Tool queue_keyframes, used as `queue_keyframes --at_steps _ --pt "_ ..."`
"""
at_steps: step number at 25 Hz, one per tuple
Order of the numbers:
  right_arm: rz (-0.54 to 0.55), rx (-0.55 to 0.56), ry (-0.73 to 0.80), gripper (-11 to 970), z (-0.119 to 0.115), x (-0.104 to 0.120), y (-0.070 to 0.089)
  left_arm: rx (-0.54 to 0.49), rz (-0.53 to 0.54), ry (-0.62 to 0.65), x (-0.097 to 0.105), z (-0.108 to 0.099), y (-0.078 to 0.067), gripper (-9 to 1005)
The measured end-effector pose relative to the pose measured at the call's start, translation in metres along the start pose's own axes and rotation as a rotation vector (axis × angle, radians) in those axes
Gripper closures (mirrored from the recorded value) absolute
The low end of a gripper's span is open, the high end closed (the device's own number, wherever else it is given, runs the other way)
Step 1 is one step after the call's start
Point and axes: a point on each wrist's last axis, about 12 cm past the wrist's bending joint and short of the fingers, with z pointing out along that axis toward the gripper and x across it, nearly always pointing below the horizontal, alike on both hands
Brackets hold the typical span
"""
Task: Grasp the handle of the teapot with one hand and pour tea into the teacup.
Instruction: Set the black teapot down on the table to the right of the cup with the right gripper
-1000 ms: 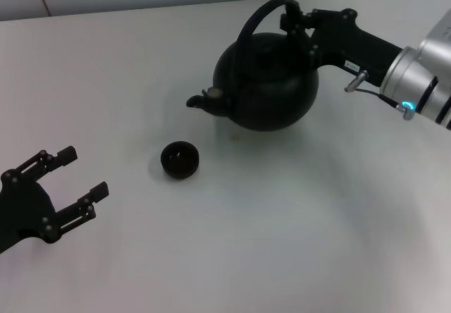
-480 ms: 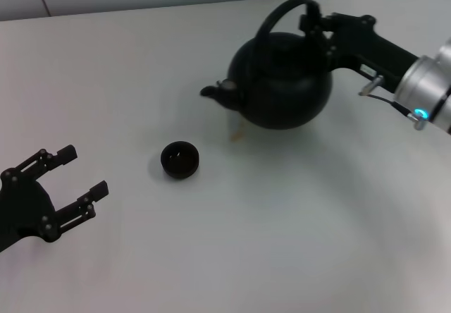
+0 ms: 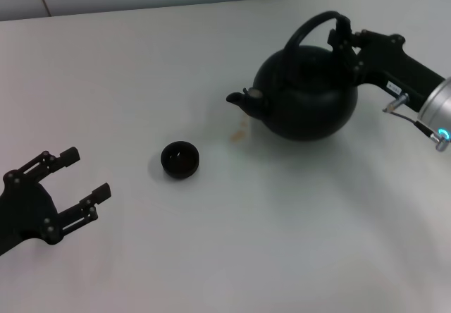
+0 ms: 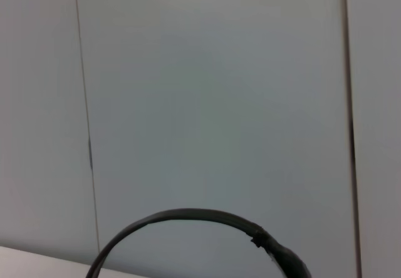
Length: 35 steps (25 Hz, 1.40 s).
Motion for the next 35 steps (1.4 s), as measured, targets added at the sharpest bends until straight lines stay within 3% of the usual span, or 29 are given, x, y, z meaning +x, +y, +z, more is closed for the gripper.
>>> queue_keyframes --at_steps 9,24,34,35 --pt "-0.008 0.05 0.005 878 -0.014 0.012 0.003 -0.002 -0.016 -0.005 0.002 0.002 -0.003 229" --pt "-0.077 0.081 0.008 871 -0.016 0.022 0.012 -0.006 -0.018 -0.01 0.002 0.003 -0.003 229" --pt "-0.062 0.087 0.017 859 -0.021 0.026 0.016 -0.012 -0.022 -0.009 0.003 0.001 -0.004 230" --pt "-0.062 0.087 0.017 813 -0.021 0.026 0.016 -0.012 -0.021 -0.009 0.003 0.001 -0.004 230"
